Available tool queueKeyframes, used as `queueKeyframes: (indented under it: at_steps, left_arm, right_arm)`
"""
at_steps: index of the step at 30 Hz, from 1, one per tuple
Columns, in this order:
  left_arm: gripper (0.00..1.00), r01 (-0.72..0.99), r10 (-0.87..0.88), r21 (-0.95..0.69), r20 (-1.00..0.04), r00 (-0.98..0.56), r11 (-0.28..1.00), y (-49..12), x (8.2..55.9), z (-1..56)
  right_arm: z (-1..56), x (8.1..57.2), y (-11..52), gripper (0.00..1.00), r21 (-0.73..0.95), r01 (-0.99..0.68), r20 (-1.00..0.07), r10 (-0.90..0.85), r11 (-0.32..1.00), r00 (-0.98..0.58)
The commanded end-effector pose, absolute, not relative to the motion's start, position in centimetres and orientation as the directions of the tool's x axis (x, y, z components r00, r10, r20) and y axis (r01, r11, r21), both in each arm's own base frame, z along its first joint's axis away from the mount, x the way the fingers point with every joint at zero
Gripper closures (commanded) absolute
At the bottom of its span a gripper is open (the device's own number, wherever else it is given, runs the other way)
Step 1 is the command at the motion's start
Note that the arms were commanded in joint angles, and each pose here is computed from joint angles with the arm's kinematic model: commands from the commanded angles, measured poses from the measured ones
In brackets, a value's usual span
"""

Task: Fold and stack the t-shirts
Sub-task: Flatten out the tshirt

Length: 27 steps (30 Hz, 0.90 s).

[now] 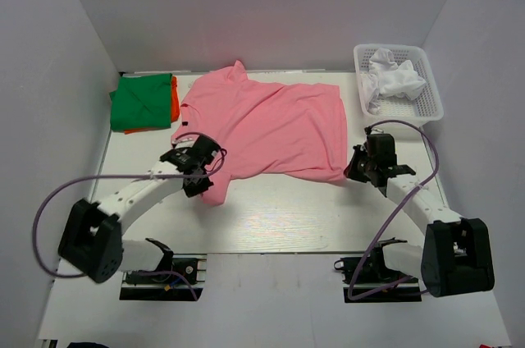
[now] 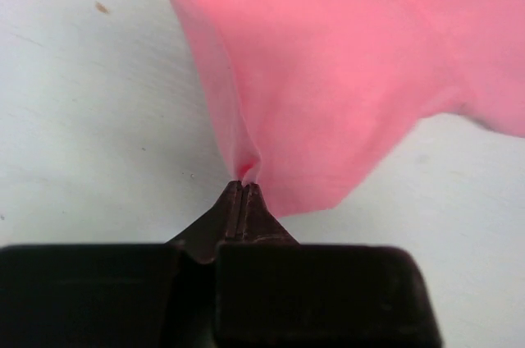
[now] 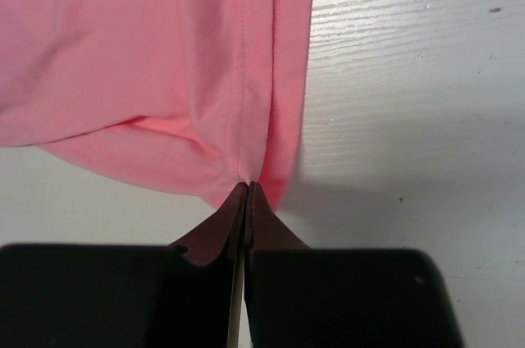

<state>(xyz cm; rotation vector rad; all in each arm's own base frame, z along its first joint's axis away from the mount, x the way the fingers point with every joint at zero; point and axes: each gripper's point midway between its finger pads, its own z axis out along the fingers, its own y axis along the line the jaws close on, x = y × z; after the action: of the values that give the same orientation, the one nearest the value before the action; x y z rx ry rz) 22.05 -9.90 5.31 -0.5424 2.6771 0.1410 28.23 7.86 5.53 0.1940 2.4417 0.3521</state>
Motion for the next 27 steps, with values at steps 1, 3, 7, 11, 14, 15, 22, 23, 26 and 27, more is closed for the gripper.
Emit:
queueKeyframes:
  at_steps: [1,3,7,11,14,15,22,23,26,27]
  left_arm:
    - [1.00,-0.437,-0.425,-0.131,-0.586,-0.689,0.890,-9.0,24.3,12.0]
    - [1.00,-0.437,-0.443,-0.197,-0.679,-0.586,0.878,-8.3,25.6,15.9]
    - [1.00,-0.418,-0.531,-0.398,-0.801,-0.275,0.817,-6.4,27.7,27.1]
    - [1.00,-0.365,-0.579,-0.558,-0.813,0.060,0.746,-2.6,26.5,39.6]
    - [1.00,-0.260,-0.554,-0.601,-0.799,0.235,0.756,-0.6,24.9,47.5]
    - [1.00,-0.236,-0.547,-0.606,-0.792,0.271,0.760,-0.2,24.3,49.4]
    - [1.00,-0.007,-0.533,-0.603,-0.711,0.459,0.798,2.9,17.3,63.0]
    - [1.00,0.072,-0.546,-0.591,-0.685,0.482,0.804,2.9,15.6,65.4]
    - [1.00,0.238,-0.573,-0.536,-0.638,0.515,0.810,2.7,11.8,69.5]
    - [1.00,0.264,-0.574,-0.519,-0.641,0.509,0.813,2.2,11.6,70.0]
  right_arm:
    - [9.7,30.6,8.0,1.00,0.310,0.005,-0.695,0.230,0.951,-0.681]
    - [13.2,31.7,8.3,1.00,0.325,-0.052,-0.766,0.231,0.944,-0.599]
    - [20.2,33.2,8.0,1.00,0.311,-0.109,-0.882,0.244,0.944,-0.403]
    - [31.7,33.1,5.2,1.00,0.227,-0.071,-0.971,0.219,0.971,-0.097]
    - [37.2,32.0,3.8,1.00,0.192,-0.049,-0.979,0.195,0.980,0.057]
    - [40.4,31.1,3.3,1.00,0.169,-0.047,-0.976,0.173,0.985,0.130]
    - [52.2,25.5,1.0,1.00,0.079,0.003,-0.919,0.072,0.997,0.387]
    - [54.1,24.2,0.8,1.00,0.030,0.008,-0.903,0.024,1.000,0.430]
    - [57.9,20.6,0.9,1.00,0.003,-0.022,-0.859,0.014,1.000,0.511]
    - [58.7,19.5,1.2,1.00,-0.013,-0.041,-0.847,0.011,0.999,0.531]
